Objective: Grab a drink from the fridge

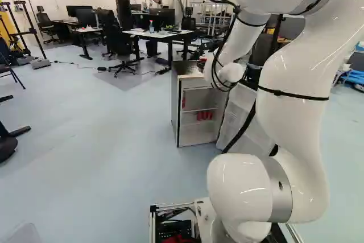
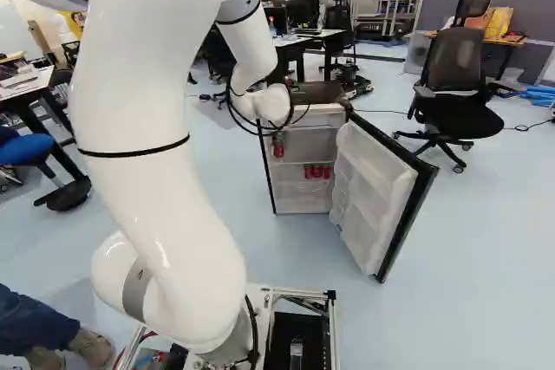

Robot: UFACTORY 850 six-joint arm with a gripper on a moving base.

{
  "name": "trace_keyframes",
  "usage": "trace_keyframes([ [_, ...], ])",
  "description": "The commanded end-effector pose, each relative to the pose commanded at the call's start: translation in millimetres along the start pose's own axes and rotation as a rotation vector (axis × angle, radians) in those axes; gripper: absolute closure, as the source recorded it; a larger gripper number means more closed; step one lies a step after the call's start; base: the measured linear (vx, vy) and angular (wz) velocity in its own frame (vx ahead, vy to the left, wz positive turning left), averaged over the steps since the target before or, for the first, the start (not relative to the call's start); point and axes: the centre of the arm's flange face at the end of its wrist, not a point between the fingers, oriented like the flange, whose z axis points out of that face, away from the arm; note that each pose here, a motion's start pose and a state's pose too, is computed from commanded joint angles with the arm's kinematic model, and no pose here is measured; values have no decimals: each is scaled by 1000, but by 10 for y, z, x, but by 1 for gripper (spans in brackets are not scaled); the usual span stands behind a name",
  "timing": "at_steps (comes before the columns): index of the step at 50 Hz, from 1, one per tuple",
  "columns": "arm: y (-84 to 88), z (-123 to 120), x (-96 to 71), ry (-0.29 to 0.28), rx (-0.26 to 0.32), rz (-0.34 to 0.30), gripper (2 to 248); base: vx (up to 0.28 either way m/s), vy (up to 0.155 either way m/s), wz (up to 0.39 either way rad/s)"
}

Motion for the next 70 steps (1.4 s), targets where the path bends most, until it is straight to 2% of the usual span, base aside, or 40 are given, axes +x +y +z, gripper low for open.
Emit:
trace_keyframes([
  [25,74,391,24,9,3,-7,152,0,0,0],
  [70,340,1076,-53,-52,-22,-17,152,0,0,0],
])
